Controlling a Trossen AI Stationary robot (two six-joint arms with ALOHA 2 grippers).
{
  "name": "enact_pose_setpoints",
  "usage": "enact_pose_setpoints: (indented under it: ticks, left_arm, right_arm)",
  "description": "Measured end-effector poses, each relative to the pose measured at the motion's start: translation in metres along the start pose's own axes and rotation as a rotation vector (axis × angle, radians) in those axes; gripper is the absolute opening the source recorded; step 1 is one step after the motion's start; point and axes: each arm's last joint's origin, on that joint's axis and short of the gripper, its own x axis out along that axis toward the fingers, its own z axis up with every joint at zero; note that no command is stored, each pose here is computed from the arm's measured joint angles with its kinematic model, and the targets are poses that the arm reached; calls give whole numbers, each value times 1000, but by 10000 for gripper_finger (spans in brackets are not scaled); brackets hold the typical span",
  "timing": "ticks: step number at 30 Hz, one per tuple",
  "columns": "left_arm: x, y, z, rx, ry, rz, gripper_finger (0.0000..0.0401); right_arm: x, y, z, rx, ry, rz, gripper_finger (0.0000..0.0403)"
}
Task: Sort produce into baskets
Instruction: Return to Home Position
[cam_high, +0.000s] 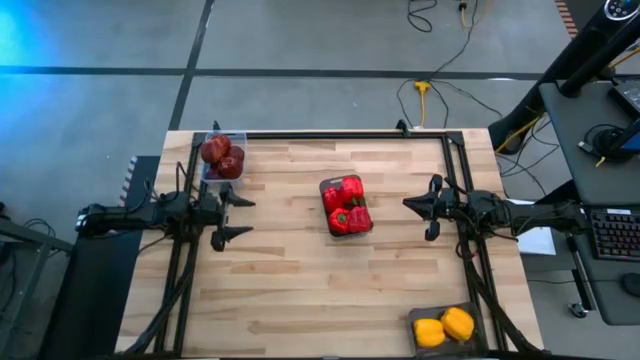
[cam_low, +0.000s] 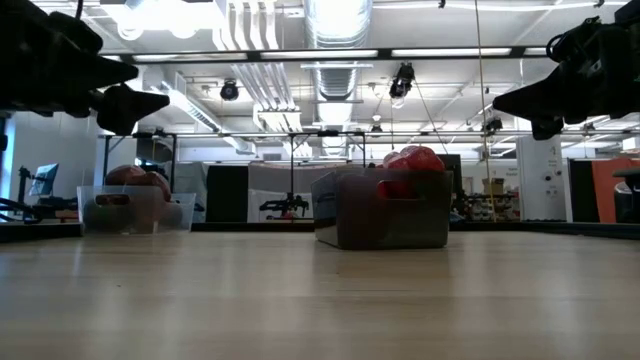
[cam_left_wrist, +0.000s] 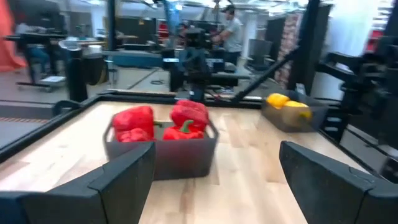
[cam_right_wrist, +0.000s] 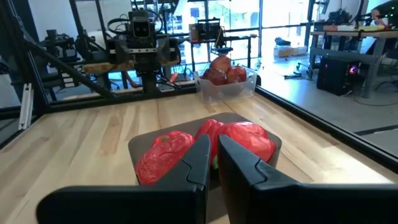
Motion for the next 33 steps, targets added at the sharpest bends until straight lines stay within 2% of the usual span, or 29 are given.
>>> enact_pose_setpoints:
  ticks: [5, 33]
  left_arm:
    - [0, 0, -1, 36, 7, -15, 323]
    - [2, -1, 0, 30, 38, -23, 323]
  right_arm:
    - [0, 0, 0, 0, 0, 0, 22]
    - [0, 0, 0, 0, 0, 0, 22]
